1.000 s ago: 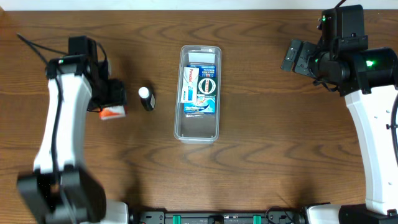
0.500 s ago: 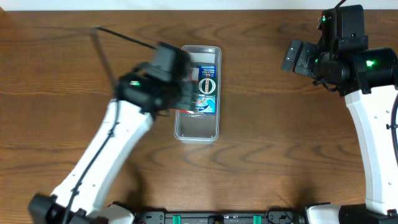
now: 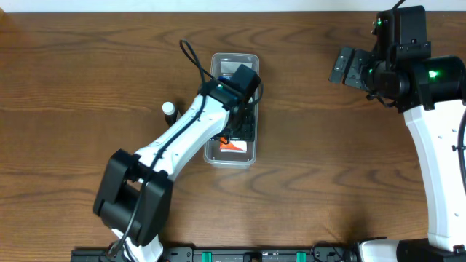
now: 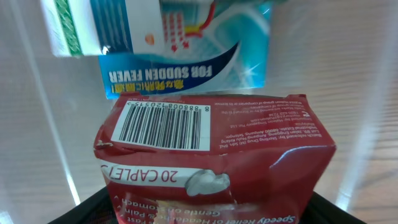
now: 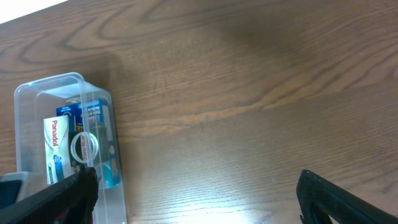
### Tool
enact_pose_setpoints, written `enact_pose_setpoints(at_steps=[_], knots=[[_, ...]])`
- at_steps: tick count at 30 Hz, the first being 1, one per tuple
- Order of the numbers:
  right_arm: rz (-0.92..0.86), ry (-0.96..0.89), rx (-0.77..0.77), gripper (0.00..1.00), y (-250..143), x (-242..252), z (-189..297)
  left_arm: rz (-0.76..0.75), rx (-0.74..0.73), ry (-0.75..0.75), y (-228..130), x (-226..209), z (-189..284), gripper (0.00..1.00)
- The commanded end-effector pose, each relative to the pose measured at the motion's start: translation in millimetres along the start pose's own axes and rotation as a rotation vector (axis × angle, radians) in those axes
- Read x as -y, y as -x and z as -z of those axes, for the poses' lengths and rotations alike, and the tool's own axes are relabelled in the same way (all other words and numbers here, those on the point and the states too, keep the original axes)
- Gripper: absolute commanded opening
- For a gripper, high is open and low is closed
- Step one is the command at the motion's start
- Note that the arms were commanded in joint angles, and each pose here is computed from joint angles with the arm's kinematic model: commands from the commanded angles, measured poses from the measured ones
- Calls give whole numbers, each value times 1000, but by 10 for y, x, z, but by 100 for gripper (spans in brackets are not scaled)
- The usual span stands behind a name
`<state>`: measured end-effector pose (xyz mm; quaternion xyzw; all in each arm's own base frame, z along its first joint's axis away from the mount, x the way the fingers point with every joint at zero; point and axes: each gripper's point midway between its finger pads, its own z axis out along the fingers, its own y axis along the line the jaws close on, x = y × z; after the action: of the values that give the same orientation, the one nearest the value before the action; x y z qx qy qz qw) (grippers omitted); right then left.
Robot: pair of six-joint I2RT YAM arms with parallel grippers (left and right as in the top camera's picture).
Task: Pack container
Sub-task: 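Carry the red box into the container and release it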
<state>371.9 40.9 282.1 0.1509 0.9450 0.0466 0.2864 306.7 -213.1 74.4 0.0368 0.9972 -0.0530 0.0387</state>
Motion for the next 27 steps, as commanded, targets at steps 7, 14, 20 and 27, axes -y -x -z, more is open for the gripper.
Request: enact_pose_setpoints(at_steps=[7, 14, 20, 27], knots=[[10, -3, 1, 99, 5, 6, 2, 20, -32, 4, -79, 29, -69, 81], [9, -3, 1, 99, 6, 7, 2, -7, -20, -40, -27, 100, 185, 81], [10, -3, 1, 99, 5, 6, 2, -76, 155, -45, 216, 71, 853, 86], [10, -3, 1, 99, 5, 6, 2, -94, 243, -38, 382, 68, 829, 73]])
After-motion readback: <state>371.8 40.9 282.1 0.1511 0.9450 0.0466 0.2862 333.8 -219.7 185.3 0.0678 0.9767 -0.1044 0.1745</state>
